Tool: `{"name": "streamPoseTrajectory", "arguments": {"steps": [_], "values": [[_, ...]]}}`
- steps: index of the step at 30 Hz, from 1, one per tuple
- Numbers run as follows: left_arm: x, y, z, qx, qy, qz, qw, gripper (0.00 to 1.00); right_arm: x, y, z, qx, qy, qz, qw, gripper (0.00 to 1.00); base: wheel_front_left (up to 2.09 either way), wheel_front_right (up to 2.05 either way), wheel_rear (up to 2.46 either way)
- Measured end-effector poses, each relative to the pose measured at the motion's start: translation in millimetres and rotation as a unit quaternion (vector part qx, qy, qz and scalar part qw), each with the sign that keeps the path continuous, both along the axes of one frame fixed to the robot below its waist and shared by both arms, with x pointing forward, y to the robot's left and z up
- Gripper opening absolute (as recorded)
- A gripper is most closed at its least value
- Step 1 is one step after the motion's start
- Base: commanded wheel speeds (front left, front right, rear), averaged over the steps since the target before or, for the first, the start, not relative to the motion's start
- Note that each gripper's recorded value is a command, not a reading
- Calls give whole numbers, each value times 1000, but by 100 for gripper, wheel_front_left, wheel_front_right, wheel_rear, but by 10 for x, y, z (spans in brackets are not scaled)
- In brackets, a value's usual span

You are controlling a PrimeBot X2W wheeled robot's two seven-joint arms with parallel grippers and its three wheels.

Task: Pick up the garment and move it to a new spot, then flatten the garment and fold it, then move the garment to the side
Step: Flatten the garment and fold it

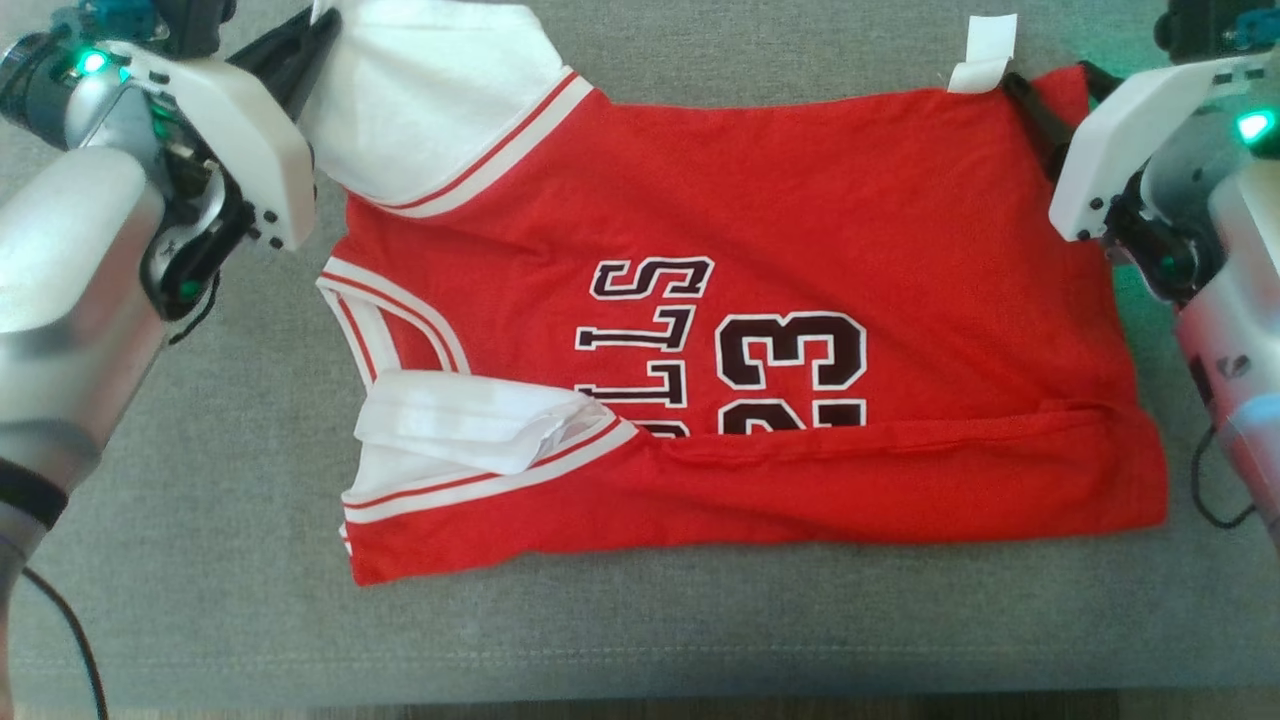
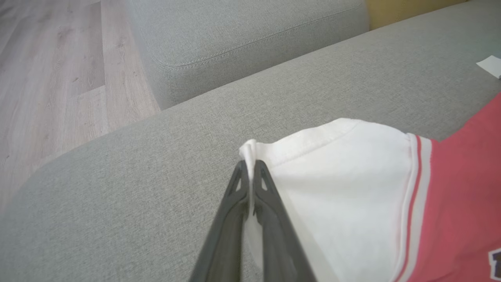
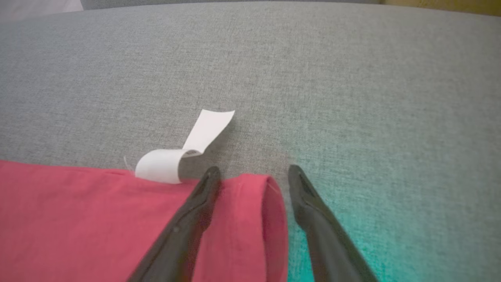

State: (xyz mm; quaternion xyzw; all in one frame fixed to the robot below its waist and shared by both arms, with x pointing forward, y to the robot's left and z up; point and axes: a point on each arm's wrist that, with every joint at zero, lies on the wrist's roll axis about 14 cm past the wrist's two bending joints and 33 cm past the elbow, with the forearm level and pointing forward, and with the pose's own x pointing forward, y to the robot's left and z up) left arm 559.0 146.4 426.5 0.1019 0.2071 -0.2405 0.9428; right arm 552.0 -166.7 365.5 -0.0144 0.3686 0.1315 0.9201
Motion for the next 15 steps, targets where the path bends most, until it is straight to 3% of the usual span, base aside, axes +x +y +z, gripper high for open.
{"name": "streamPoseTrajectory", "arguments": {"steps": [15], "values": [[359,23,45,3,-28,18,999,0,365,-175,237,-7,-87,-22,996,0,0,0,0]]}}
